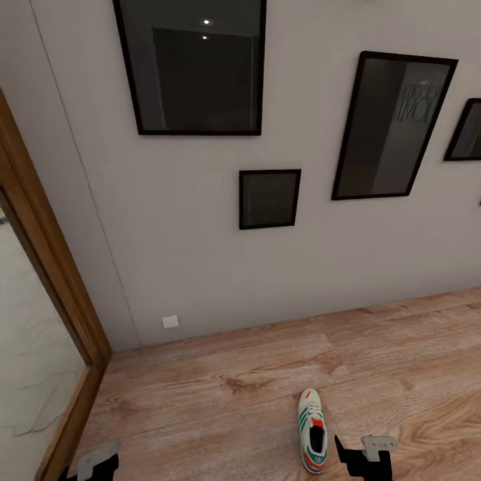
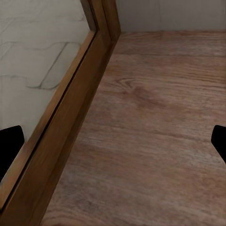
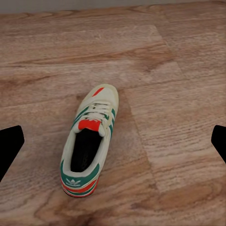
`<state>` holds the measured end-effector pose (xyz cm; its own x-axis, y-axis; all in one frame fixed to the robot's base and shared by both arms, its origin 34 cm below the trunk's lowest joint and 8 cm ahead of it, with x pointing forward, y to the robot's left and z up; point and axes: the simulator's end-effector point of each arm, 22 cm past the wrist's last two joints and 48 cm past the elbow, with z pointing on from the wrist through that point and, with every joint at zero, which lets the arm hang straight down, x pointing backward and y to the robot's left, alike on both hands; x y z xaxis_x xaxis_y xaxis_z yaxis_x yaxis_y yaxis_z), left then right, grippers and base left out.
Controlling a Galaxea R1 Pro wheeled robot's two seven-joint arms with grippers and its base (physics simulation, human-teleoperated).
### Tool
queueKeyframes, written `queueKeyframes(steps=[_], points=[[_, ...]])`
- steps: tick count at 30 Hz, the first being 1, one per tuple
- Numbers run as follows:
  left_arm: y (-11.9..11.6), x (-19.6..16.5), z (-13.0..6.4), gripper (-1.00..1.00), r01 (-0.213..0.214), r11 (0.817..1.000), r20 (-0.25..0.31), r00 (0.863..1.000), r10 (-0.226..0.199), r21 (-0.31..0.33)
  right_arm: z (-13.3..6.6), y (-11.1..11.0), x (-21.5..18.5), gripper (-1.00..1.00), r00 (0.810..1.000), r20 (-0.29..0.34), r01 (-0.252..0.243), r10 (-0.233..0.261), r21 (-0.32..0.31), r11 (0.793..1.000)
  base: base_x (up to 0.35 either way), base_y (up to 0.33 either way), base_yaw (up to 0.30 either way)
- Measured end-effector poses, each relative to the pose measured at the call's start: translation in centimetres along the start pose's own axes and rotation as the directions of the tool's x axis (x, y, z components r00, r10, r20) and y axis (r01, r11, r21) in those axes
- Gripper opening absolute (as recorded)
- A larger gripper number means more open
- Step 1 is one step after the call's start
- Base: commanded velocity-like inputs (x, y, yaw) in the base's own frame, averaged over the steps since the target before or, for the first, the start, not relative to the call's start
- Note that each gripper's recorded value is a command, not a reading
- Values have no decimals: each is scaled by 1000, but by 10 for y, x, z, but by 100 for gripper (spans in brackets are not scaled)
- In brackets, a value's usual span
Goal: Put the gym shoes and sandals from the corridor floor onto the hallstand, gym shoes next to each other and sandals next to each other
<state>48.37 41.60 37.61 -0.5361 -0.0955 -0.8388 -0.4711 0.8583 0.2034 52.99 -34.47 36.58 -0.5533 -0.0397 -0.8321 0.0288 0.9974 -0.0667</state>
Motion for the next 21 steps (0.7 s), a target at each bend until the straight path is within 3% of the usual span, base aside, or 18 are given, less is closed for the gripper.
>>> queueKeyframes(steps=[12, 21], points=[[0, 0, 0, 100, 0, 1000, 0, 1000, 0, 1, 0, 0, 0, 100, 1000, 0, 0, 0, 0, 1000, 0, 4, -18], [0, 0, 0, 100, 0, 1000, 0, 1000, 0, 0, 0, 0, 0, 100, 1000, 0, 0, 0, 0, 1000, 0, 0, -237]])
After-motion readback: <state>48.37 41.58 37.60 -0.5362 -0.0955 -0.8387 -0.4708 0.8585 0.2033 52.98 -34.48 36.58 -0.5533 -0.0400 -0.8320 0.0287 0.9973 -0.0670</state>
